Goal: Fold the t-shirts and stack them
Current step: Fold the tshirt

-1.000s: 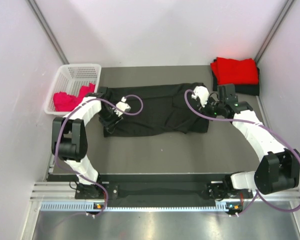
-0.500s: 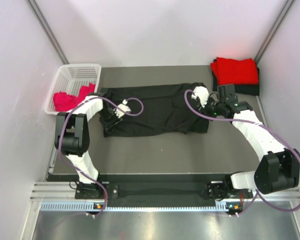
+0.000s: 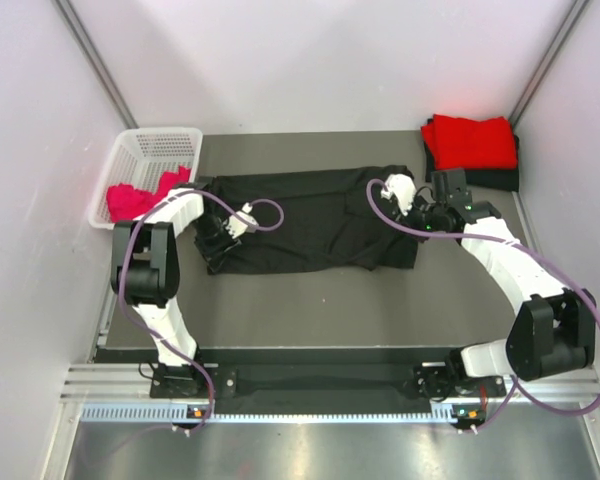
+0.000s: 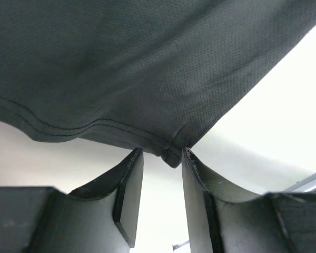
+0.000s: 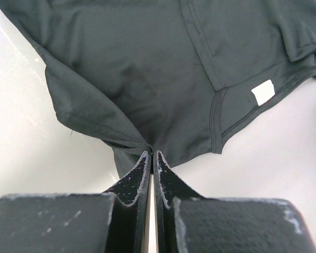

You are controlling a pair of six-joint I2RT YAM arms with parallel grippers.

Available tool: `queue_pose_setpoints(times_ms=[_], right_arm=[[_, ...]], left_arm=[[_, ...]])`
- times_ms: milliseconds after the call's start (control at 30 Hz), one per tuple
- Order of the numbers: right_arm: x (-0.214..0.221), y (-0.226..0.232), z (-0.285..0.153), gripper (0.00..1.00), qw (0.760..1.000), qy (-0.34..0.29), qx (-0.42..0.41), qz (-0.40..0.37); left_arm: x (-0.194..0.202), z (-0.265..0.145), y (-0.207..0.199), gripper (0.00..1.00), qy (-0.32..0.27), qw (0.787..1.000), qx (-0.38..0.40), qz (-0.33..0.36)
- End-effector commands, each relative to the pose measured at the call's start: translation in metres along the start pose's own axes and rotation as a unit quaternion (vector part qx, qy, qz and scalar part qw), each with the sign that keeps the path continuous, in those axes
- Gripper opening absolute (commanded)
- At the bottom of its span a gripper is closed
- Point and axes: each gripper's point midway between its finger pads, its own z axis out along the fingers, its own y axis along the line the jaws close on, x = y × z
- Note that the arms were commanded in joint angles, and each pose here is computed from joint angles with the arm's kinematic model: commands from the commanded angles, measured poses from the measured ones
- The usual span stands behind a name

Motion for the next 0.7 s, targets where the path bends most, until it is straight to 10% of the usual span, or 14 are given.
queue_pose_setpoints(times_ms=[0,667], right_arm=[[-0.018,-0.005,-0.002,0.00,0.999,-0.027,0.007,-0.015],[-0.016,-0.005,0.002,0.00,1.000,-0.025,0.005,-0.014]], left_arm=[[0.008,0.001,-0.007,0.41,0.011,1.000,0.021,0.011],[0.017,0.015,-0.013,0.39,0.027,0.999,0.044,0.002]])
